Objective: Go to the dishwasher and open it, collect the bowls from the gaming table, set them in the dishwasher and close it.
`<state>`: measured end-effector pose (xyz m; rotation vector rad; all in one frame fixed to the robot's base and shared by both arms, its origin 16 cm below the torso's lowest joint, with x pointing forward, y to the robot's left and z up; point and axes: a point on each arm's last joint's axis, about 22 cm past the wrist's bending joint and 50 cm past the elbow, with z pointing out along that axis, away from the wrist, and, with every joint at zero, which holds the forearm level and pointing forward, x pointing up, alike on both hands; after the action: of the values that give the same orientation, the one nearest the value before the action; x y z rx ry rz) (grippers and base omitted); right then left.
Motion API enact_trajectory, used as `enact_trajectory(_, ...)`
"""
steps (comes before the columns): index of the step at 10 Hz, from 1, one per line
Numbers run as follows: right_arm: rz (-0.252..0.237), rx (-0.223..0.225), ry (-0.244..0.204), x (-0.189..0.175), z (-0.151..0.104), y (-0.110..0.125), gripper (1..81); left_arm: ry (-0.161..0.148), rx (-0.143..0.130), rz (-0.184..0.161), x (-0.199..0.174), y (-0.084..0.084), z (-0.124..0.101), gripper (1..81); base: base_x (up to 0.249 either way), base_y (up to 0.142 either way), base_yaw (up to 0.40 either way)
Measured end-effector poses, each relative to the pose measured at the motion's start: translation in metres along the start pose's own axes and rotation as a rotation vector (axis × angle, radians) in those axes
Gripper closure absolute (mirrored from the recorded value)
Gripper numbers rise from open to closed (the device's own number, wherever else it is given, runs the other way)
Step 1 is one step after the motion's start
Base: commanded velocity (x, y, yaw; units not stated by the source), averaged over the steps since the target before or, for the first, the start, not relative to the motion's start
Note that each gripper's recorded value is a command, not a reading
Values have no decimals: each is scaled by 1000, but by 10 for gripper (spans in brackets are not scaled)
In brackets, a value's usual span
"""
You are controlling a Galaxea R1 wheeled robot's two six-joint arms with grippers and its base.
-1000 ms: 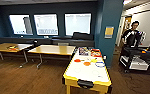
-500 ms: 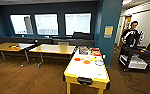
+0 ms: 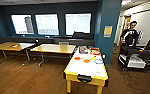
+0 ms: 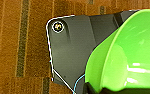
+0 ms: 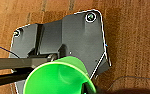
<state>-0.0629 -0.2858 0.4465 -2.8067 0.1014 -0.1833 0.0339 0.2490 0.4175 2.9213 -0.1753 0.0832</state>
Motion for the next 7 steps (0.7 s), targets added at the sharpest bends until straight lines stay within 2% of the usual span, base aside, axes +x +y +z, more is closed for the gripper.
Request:
enact_trajectory(2, 0, 3, -8, -5, 2, -4, 811, -6, 33, 5, -4, -6, 1, 811, -97, 0, 0)
enact_trajectory(4, 0, 2, -7, -5, 2, -3, 811, -4, 26, 7, -2, 2, 3, 811, -93, 0, 0)
enact_trajectory(7, 0, -3, -19, -14, 0, -1, 811, -20, 28, 5, -13, 1, 2, 811, 0, 0, 0)
